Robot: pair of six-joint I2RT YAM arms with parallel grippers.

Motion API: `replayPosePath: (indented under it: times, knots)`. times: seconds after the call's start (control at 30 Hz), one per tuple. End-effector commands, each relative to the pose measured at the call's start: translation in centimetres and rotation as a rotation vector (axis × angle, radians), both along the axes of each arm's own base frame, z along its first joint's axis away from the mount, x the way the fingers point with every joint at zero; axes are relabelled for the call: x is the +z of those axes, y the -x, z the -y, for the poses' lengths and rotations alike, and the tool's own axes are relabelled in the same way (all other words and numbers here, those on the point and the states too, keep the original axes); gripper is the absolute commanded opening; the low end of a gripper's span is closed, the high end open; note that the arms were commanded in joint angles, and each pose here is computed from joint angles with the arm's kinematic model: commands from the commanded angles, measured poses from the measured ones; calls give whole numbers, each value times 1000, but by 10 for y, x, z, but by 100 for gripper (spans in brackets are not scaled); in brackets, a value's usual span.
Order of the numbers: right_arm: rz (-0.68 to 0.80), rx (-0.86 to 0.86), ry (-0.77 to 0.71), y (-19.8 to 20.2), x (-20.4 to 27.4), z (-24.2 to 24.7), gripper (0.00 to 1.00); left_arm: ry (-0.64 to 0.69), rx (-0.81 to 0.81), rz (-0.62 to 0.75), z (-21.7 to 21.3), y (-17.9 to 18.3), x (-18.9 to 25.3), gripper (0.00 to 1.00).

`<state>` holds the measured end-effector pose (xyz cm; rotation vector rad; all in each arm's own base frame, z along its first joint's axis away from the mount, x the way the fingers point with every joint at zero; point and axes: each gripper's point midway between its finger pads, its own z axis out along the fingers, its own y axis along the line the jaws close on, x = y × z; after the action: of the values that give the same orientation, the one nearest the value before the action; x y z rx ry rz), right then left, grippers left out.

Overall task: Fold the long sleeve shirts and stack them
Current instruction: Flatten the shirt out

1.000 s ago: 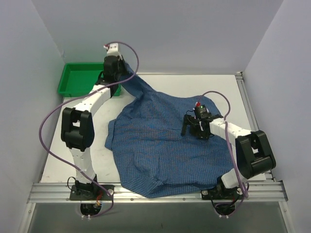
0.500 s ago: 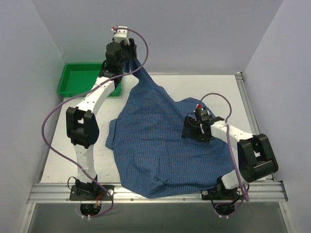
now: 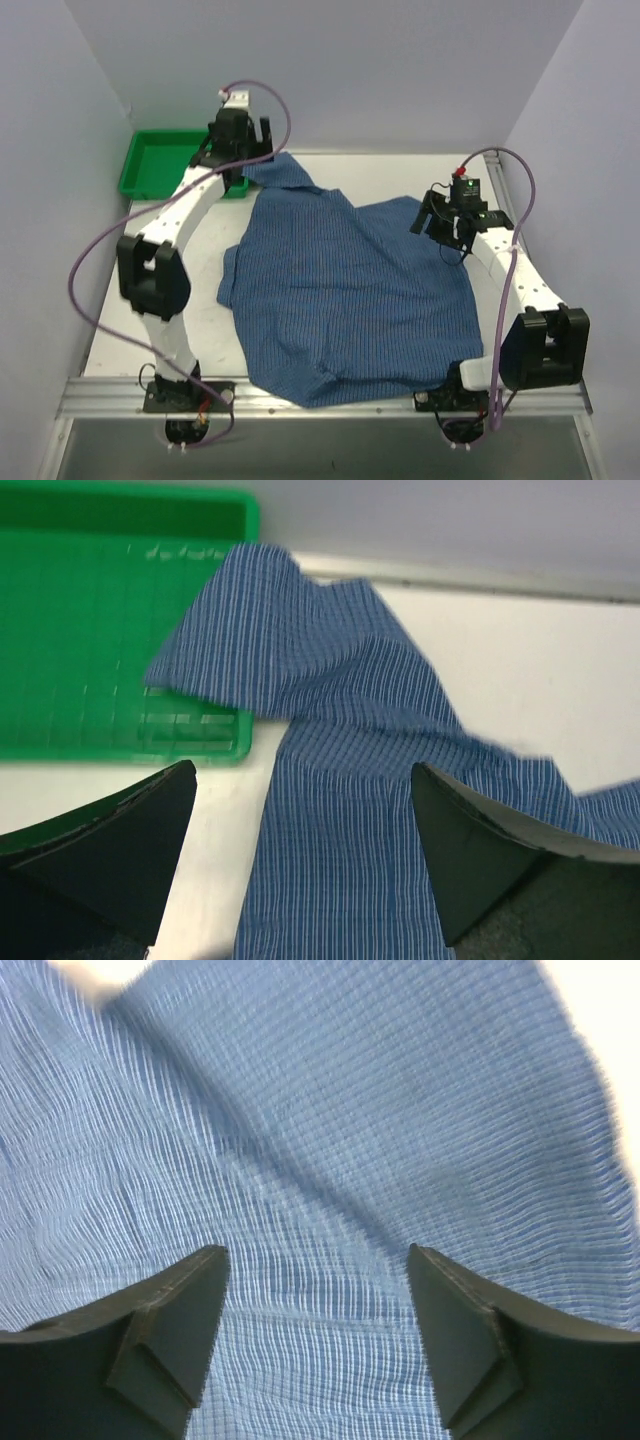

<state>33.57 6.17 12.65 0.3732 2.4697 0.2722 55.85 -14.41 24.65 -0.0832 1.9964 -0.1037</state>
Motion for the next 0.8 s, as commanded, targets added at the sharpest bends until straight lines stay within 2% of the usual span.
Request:
replayPosePath:
  times: [0.0, 0.03, 0.1, 0.13, 0.37, 0.57, 0.73, 0.77]
  knots:
    - [-10, -6, 8, -19, 8, 8, 67, 72, 26, -58, -14, 68, 27, 98]
    - [2, -20, 3, -29, 10, 11, 59, 80, 16, -109, -16, 91, 8, 97]
    - [7, -34, -12, -51, 7, 9, 54, 137, -12, -175, -10, 121, -14, 97]
    - [8, -39, -16, -59, 4, 8, 53, 130, -12, -270, -10, 141, -56, 96]
    - [-57, -93, -79, -119, -40, -2, 54, 232, 14, -633, -3, 231, -179, 93]
    - [-116, -153, -148, -143, -75, -7, 54, 237, 93, -753, -17, 274, -219, 92]
    - [-175, -278, -197, -148, -102, 14, 56, 275, 114, -863, -19, 303, -245, 89]
    - [-188, -329, -205, -148, -109, 30, 56, 282, 121, -873, -19, 306, -247, 89]
